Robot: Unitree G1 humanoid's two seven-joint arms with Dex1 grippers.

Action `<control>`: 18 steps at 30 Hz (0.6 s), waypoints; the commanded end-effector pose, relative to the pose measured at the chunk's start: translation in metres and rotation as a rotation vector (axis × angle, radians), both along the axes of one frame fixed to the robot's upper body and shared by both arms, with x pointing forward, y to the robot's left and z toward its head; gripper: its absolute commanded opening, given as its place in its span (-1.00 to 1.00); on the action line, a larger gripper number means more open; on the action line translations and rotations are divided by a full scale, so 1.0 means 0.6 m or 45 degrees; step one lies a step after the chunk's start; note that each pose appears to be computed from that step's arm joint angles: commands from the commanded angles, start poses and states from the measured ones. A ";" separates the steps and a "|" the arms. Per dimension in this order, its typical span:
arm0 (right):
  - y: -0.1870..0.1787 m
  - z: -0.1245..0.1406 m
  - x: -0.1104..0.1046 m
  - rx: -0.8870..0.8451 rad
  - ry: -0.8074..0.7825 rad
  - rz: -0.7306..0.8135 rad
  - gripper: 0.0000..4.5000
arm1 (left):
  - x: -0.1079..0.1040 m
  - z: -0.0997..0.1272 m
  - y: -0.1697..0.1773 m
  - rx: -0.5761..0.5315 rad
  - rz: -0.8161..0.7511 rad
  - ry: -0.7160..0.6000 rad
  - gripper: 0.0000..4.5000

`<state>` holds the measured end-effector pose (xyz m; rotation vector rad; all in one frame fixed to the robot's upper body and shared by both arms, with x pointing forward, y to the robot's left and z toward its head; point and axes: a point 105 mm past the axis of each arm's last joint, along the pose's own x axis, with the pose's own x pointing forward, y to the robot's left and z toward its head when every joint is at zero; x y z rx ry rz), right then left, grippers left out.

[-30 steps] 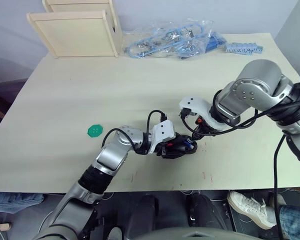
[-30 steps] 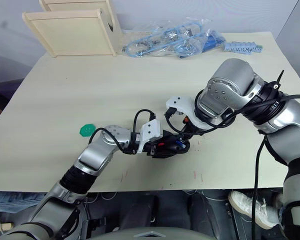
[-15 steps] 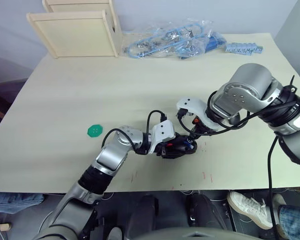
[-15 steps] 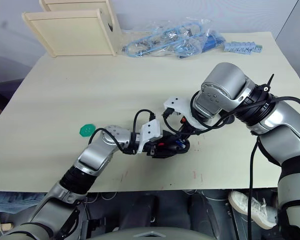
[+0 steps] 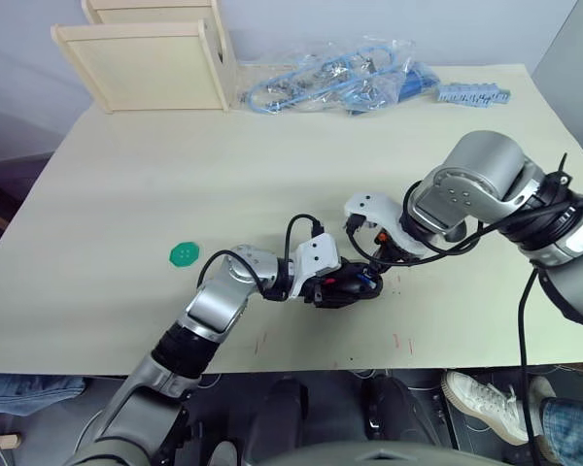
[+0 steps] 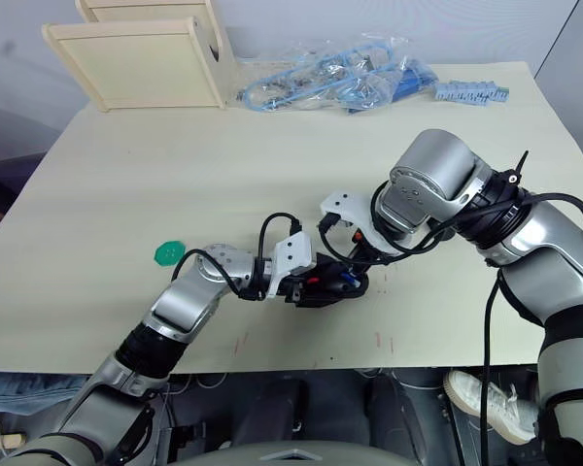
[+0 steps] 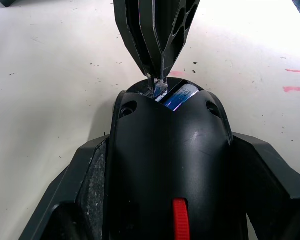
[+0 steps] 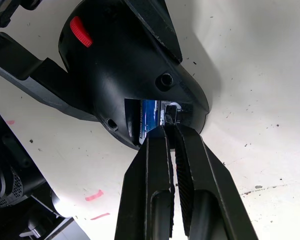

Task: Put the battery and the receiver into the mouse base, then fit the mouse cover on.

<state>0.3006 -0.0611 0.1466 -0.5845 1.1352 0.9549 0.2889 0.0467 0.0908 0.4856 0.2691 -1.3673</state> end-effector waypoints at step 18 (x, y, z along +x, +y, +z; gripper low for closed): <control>0.003 -0.006 0.000 -0.016 -0.020 0.026 -1.00 | -0.011 0.009 -0.009 -0.023 -0.023 -0.012 0.34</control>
